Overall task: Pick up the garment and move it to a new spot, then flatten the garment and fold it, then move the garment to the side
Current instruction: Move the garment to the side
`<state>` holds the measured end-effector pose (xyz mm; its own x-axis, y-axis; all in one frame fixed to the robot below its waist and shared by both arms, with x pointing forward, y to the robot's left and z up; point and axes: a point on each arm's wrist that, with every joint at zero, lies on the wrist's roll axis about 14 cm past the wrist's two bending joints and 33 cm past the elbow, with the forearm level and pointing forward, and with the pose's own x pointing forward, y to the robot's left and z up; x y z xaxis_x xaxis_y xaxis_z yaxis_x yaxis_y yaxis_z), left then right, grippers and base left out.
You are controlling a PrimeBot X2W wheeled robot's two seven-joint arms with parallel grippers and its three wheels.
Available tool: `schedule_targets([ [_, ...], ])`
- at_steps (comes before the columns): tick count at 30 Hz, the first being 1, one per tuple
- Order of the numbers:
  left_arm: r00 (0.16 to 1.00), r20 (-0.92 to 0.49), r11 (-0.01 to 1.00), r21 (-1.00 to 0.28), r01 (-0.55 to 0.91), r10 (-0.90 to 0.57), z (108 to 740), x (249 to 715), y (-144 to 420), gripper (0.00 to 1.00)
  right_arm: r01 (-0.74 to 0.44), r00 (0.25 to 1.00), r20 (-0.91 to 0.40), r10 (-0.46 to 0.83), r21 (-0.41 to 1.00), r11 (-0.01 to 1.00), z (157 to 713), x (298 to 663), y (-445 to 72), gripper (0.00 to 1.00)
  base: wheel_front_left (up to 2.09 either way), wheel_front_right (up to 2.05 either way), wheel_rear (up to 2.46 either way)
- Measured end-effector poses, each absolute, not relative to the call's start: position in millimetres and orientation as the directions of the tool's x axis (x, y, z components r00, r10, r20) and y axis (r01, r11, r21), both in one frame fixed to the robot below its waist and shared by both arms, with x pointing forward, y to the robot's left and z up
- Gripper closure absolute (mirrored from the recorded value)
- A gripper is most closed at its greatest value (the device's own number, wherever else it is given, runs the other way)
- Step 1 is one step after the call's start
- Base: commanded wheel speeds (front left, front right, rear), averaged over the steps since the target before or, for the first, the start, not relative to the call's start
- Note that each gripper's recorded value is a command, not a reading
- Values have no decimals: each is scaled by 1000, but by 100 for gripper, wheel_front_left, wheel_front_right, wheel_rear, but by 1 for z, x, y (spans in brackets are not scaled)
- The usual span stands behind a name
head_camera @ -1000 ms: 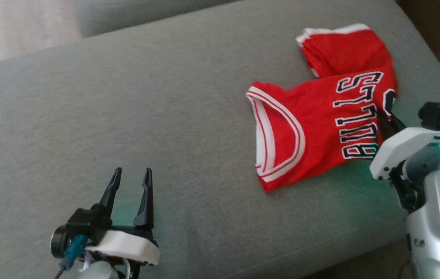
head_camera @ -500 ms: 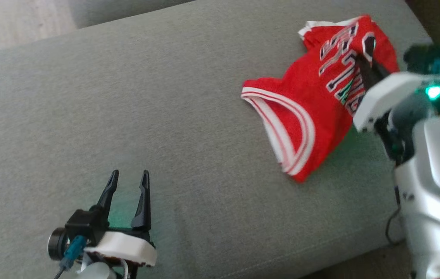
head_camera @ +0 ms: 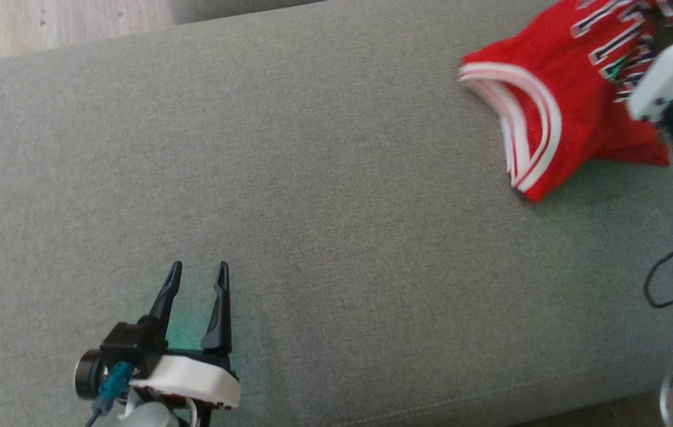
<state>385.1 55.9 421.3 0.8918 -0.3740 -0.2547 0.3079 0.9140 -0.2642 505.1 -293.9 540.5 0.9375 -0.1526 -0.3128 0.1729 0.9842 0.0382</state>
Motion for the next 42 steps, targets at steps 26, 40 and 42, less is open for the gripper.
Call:
schedule_targets([
  [26,884,-268,913,-254,319,-383,421,385,55,0,337,897,-261,-357,-118,934,551,486,-367,0,0,0,0],
  [40,939,-180,937,-250,244,-293,459,368,80,0,131,988,-69,-135,-60,990,589,474,-275,0,0,0,0],
  [42,949,-174,942,-259,213,-262,461,359,90,0,91,994,-53,-93,-44,995,586,465,-257,0,0,0,0],
])
